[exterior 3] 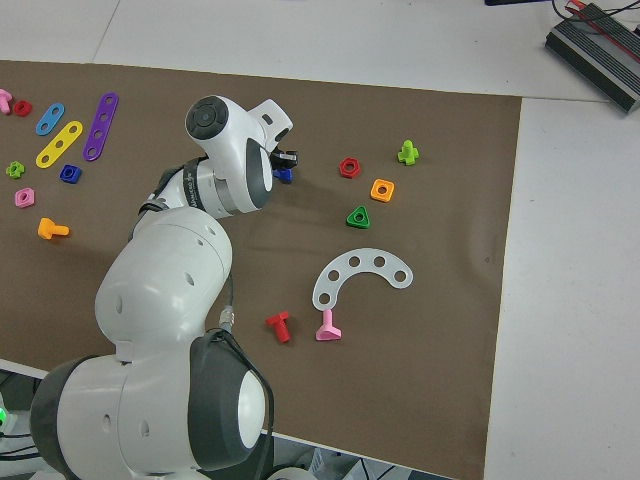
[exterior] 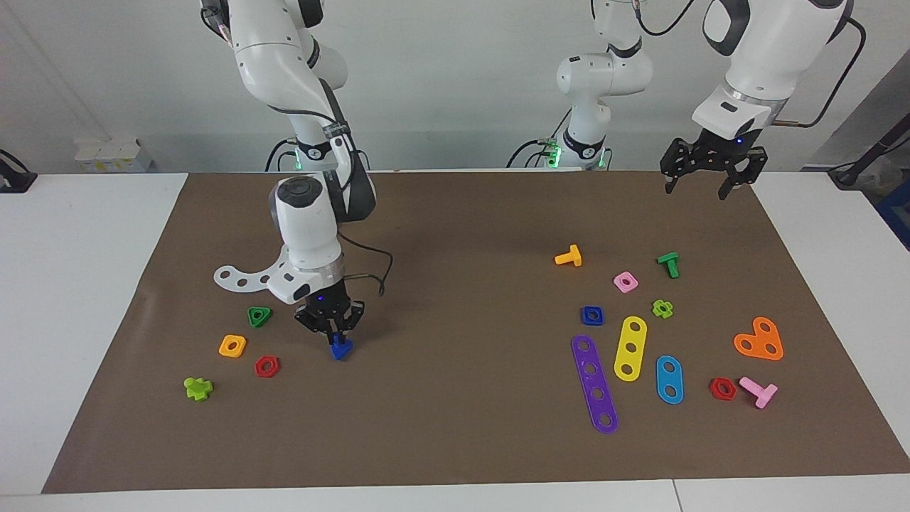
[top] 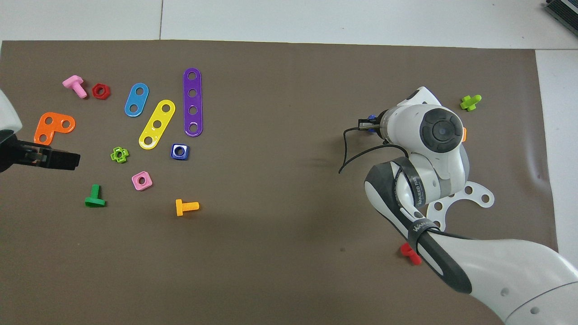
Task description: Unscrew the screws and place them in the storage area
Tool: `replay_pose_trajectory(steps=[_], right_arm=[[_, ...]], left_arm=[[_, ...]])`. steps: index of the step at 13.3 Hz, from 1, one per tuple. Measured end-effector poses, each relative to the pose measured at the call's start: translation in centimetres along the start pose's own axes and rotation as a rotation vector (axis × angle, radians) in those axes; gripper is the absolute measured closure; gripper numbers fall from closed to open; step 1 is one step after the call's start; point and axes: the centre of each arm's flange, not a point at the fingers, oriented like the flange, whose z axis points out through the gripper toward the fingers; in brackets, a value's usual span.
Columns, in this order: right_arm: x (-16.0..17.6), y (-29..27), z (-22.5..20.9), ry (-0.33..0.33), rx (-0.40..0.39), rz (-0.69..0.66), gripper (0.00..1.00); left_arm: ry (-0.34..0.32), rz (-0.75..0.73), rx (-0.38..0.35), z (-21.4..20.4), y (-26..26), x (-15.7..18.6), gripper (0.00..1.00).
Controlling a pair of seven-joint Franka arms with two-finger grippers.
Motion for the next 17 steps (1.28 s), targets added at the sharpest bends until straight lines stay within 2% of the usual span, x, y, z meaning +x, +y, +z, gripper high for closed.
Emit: replay_pose_trajectory(steps=[3, 6, 10, 13, 14, 17], right_arm=[[-0.4, 2.4, -1.2, -0.03, -0.018, -0.024, 0.81], [-0.8, 2.4, -1.5, -0.041, -0.019, -0.041, 0.81], [-1.3, 3.0, -1.1, -0.054, -0.021, -0.083, 0.81], [-1.7, 2.9, -0.7, -0.065, -0.02, -0.097, 0.81], [-1.8, 2.8, -0.6, -0.066, -0.02, -0.106, 0.74], [-1.4, 2.8, -1.6, -0.048, -0.019, -0.113, 0.37]], left_arm=[[0.003, -0.001, -0.001, -0.2, 0.0, 0.0, 0.0], [0.016, -0.012, -0.011, -1.2, -0.2, 0.1, 0.0], [-0.001, -0.017, -0.021, -5.7, -0.9, 1.2, 0.0], [0.009, -0.02, -0.022, -7.0, -1.6, 2.9, 0.0], [0.016, -0.021, -0.022, -7.2, -1.8, 3.6, 0.0], [0.017, -0.017, -0.026, -6.8, -2.0, 5.2, 0.0]])
